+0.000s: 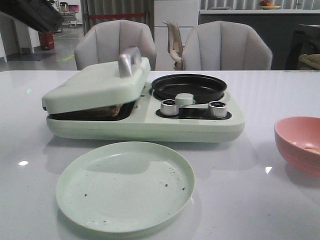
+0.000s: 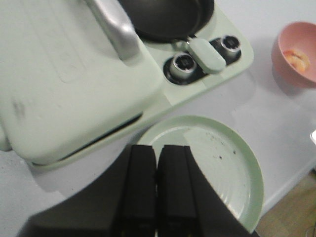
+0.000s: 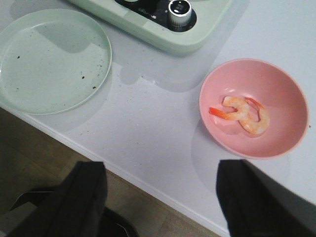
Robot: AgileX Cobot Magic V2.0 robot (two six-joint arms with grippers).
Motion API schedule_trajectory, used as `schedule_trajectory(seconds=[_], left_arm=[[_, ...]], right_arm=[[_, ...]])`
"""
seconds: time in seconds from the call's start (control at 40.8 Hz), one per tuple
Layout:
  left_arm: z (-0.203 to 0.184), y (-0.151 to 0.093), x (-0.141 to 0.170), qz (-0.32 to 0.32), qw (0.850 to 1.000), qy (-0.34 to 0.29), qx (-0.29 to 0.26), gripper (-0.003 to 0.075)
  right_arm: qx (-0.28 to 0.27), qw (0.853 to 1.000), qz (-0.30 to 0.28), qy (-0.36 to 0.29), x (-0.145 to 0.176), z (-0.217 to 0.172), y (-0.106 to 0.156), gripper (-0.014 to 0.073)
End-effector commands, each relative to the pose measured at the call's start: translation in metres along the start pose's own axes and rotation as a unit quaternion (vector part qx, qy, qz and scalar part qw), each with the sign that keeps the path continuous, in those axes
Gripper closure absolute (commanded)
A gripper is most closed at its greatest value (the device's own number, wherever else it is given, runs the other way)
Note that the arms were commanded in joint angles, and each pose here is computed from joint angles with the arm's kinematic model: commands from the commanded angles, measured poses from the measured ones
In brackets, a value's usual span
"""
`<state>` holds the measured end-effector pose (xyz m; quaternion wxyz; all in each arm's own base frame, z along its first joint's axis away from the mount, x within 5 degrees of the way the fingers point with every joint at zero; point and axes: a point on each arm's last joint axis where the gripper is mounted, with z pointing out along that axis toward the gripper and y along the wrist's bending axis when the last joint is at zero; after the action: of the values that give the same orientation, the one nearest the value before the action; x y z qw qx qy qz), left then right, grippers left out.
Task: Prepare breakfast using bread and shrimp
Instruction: 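Swing the lid down over the bread with the left gripper, then move the right gripper to the pink bowl and grasp its rim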
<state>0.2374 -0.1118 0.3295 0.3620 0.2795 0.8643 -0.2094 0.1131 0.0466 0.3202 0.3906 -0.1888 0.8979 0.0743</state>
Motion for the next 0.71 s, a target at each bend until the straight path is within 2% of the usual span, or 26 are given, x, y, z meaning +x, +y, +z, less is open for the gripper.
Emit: schedule_trajectory(seconds=[0.0,0.147,0.368,0.49,0.686], left_arm=[[-0.026,-0.017,0.001,0.014,0.999,-0.044,-0.025,0.0612],[-0.047,-0.02,0.024,-0.005,0.997,-0.015,-0.076,0.0612],[-0.077,-0.031,0.053,-0.002,0.995,-0.037,-0.093,0.0612],[-0.085,-0.029,0.066,-0.029,0.992,-0.029,-0.121,0.0612],[-0.088,-0.028,0.071,-0.042,0.99,-0.012,-0.134,0.0612]], right_arm=[[0.006,0.999,-0.002,-0.047,-0.012,-0.007,-0.001,0.0025],[0.006,0.999,-0.002,-0.047,-0.012,-0.007,-0.001,0.0025],[0.004,0.999,0.0,-0.048,-0.012,-0.007,-0.001,0.0025],[0.005,0.998,0.0,-0.059,-0.014,-0.007,-0.001,0.0025],[0.005,0.997,0.0,-0.073,-0.016,-0.007,-0.001,0.0025]])
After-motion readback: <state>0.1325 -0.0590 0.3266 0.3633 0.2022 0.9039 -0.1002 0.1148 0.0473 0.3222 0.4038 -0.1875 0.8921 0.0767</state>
